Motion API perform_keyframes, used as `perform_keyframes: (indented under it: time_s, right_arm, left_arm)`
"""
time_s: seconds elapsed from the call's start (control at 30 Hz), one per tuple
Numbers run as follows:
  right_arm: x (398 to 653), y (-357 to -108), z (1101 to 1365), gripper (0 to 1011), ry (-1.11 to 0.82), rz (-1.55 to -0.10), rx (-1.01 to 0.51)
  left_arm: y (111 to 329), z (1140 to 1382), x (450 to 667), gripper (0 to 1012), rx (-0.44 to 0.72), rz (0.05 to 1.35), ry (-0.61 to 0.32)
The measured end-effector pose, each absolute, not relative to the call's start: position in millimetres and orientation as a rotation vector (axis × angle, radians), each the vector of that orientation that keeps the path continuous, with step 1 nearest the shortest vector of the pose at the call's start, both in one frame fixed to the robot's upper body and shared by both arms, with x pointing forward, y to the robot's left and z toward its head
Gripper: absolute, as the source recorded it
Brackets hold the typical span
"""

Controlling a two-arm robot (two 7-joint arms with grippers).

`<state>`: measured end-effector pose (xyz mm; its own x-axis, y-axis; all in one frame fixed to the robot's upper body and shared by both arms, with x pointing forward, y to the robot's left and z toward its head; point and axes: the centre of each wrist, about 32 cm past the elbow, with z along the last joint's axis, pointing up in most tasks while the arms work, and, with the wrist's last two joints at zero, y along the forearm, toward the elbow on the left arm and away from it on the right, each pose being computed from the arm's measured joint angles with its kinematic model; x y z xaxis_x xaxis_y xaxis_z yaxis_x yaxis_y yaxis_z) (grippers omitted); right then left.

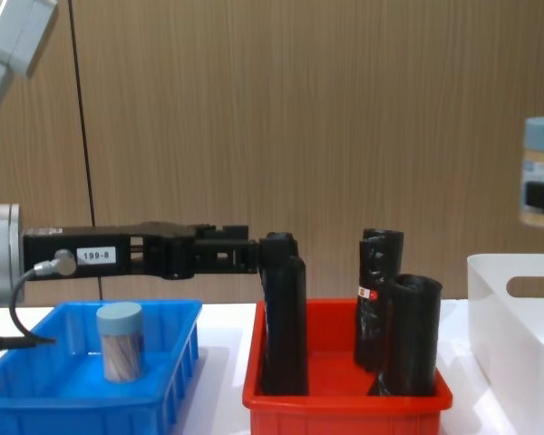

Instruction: Pick the cotton swabs from the blue box and place them into the white box.

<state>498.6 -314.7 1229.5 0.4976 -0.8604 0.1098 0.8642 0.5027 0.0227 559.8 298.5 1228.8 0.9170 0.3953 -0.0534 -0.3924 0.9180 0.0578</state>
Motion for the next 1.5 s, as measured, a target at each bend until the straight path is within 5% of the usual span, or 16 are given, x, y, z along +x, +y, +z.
perform_keyframes:
  time_s: [0.77,1.23,1.5]
  right_arm:
    - [551.7,-342.3,1193.7,642,-0.024,-1.292,-0.152]
    - [561.5,-342.4,1187.1,1001,-0.010,-1.311,-0.166]
    - [559.0,-339.3,1186.5,1001,-0.013,-1.308,-0.162]
  left_arm:
    - [298.5,1228.8,559.8,1004,0.046,0.405,0.064]
    - [298.6,1228.8,559.8,1004,0.046,0.405,0.064]
    - [296.8,1227.9,558.7,1004,0.051,0.420,0.060]
